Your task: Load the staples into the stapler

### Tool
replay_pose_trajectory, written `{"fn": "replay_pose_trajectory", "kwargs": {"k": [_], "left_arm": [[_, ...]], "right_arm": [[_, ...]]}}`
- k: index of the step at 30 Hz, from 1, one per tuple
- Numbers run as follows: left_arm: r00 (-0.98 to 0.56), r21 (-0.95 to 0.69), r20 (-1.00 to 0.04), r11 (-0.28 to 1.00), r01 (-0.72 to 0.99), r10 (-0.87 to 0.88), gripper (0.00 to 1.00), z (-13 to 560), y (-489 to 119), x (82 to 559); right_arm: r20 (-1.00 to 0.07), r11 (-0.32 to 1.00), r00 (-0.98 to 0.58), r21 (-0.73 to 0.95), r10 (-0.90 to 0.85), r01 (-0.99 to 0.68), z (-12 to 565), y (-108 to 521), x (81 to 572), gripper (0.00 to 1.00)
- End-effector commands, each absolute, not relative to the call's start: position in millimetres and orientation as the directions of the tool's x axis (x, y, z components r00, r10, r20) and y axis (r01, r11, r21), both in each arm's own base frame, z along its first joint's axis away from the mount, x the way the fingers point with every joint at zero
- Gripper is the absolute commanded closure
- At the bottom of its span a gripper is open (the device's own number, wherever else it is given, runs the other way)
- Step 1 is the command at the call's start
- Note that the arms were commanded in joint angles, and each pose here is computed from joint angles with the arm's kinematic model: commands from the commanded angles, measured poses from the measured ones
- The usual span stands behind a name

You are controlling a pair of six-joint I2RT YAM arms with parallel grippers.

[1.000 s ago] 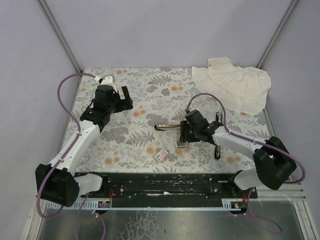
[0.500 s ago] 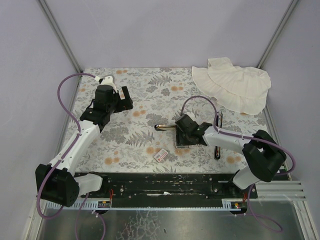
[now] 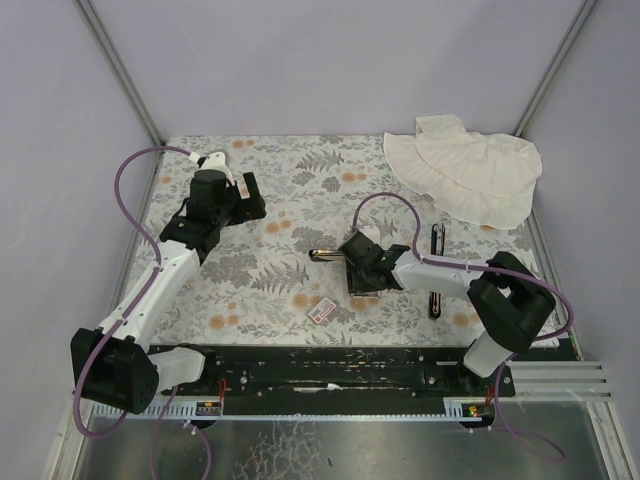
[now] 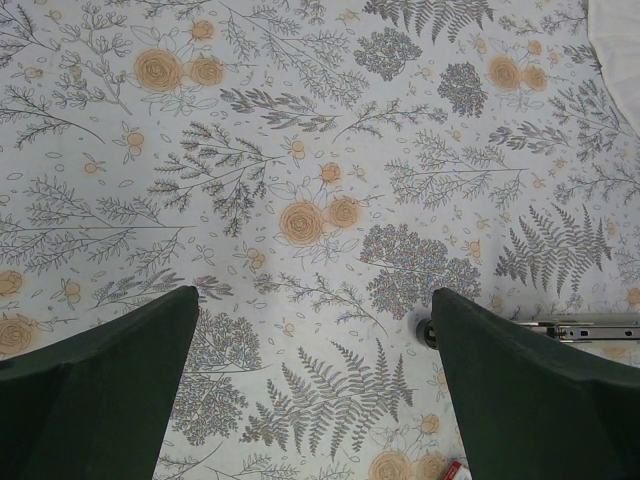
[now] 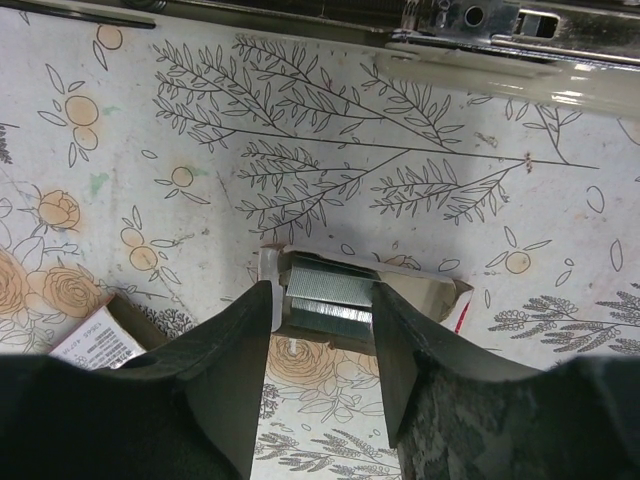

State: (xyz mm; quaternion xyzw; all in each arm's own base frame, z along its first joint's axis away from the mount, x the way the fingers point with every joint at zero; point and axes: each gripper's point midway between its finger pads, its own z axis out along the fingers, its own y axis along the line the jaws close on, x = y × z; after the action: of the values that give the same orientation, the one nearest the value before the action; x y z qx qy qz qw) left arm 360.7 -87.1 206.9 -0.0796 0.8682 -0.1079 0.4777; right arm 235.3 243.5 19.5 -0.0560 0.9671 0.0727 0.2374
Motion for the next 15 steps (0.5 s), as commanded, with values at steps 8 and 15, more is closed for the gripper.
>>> {"fn": "replay_pose_trajectory", "kwargs": {"k": [8,15], "left_arm": [[-0.499,-0.278,-0.829,0.960,-0.023,-0.252,0.00,217.9,-86.9,362.9],[-0.504,-0.282,-0.826,0.959,-0.021,-0.253,0.00,216.8,-87.8,363.4]], "right_arm": [[-0.511,0.990,-0.856,0.056,-0.082,-0.128,27.3,245.0,247.2,0.52],[-0.521,0.992,-0.849,0.039,-0.083,-0.120,29.8,240.5,247.9,0.50]]}}
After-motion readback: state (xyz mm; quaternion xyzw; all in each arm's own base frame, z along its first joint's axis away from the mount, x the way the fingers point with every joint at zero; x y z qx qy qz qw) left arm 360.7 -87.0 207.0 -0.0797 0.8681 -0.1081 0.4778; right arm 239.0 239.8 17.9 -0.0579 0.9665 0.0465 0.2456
